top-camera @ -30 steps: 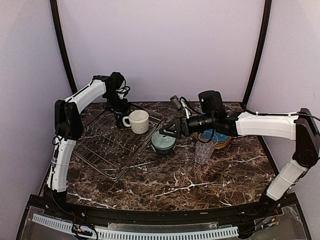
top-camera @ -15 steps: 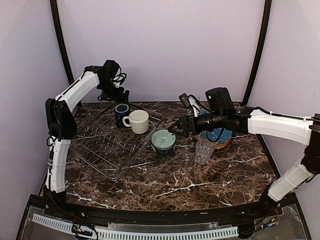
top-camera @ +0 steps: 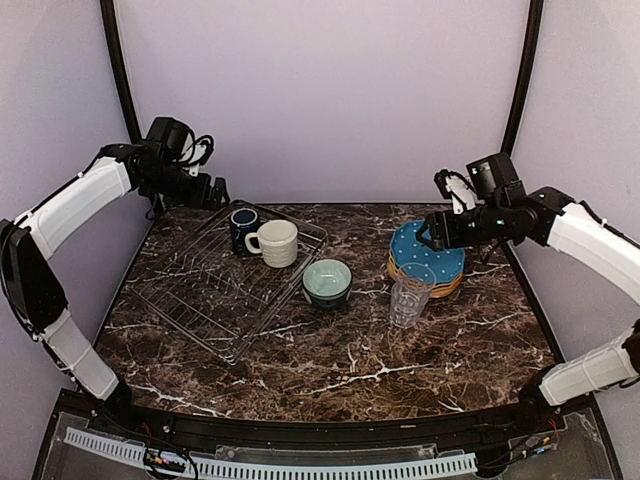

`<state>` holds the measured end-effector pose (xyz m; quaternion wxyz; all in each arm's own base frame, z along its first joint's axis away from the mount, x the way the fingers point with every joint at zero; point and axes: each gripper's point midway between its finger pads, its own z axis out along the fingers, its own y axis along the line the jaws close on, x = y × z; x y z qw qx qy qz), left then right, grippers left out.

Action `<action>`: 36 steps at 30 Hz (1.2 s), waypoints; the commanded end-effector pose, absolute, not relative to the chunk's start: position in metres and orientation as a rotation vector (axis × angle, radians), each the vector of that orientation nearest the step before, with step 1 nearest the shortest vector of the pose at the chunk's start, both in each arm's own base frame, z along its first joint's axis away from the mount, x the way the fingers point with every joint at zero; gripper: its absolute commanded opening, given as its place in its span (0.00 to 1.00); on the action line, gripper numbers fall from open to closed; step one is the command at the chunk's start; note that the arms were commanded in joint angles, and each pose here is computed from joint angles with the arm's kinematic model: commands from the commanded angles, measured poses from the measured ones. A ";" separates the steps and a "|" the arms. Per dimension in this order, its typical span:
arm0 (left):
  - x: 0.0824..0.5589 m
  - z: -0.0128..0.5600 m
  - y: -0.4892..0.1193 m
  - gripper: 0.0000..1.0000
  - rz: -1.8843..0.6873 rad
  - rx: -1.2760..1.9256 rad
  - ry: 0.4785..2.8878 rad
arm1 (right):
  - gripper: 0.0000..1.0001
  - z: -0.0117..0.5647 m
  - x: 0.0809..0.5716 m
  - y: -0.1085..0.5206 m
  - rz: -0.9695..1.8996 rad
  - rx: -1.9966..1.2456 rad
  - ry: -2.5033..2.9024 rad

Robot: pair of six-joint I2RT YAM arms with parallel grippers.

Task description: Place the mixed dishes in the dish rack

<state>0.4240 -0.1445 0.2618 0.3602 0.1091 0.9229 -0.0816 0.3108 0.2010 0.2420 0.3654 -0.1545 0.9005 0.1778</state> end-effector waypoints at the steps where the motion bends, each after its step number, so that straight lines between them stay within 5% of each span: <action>1: 0.411 0.258 -0.156 0.99 -0.315 0.283 2.340 | 0.67 0.210 0.307 0.172 0.369 -0.384 2.475; 9: 0.396 0.245 -0.157 0.99 -0.348 0.285 2.359 | 0.51 0.163 0.301 0.182 0.399 -0.463 2.635; 25: 0.394 0.240 -0.167 0.99 -0.398 0.305 2.371 | 0.01 0.141 0.306 0.190 0.395 -0.516 2.717; 36: 0.384 0.259 -0.182 0.99 -0.504 0.350 2.309 | 0.00 0.202 0.311 0.200 0.450 -0.536 2.578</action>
